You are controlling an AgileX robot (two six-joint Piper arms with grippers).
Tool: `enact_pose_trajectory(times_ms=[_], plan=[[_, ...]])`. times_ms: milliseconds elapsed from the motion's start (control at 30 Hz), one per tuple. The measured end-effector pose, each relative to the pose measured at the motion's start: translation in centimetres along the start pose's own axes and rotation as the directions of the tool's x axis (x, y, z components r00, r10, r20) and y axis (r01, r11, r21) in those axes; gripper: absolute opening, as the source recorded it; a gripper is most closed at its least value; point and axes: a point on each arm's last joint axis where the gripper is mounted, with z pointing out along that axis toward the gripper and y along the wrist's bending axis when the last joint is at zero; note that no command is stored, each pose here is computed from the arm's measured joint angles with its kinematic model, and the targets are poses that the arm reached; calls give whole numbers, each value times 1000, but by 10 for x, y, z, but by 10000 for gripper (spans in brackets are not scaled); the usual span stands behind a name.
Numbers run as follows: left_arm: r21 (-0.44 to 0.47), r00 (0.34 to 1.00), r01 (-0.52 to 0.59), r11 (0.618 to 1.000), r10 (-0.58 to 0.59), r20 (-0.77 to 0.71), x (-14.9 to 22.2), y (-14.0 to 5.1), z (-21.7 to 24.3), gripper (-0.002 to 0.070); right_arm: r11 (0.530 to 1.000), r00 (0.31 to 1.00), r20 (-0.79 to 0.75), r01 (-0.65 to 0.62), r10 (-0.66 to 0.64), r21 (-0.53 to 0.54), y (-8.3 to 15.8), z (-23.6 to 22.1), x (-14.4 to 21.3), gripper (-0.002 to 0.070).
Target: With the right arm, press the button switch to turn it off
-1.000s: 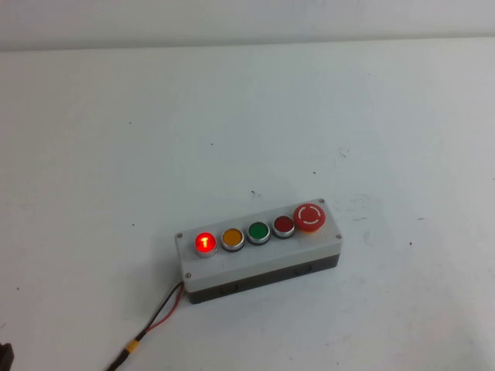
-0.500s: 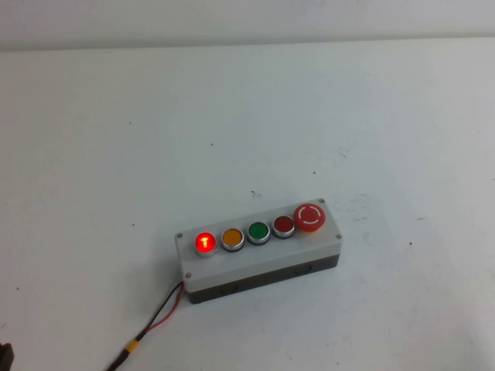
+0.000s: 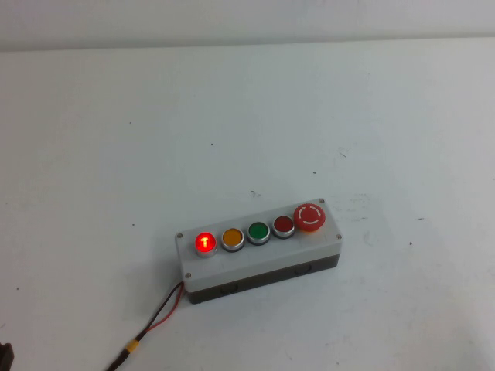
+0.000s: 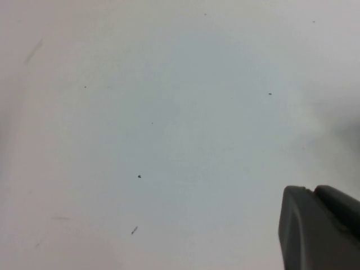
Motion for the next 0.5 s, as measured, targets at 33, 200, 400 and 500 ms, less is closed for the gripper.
enact_pose_trajectory(times_ms=[33,200,400,500], plan=[[0,1000,0,1000,0,0,0,0,0,-2,1000,1000,0,0,0,0,0,0,0,-16],[0,1000,0,1000,0,0,0,0,0,-2,1000,1000,1,-17,17,-6,1,0,0,-16],[0,1000,0,1000,0,0,0,0,0,-2,957,957,74,-275,281,-91,6,-1,-9,-16],[0,1000,0,1000,0,0,0,0,0,-2,865,857,136,-477,497,-156,6,-2,-18,-16]])
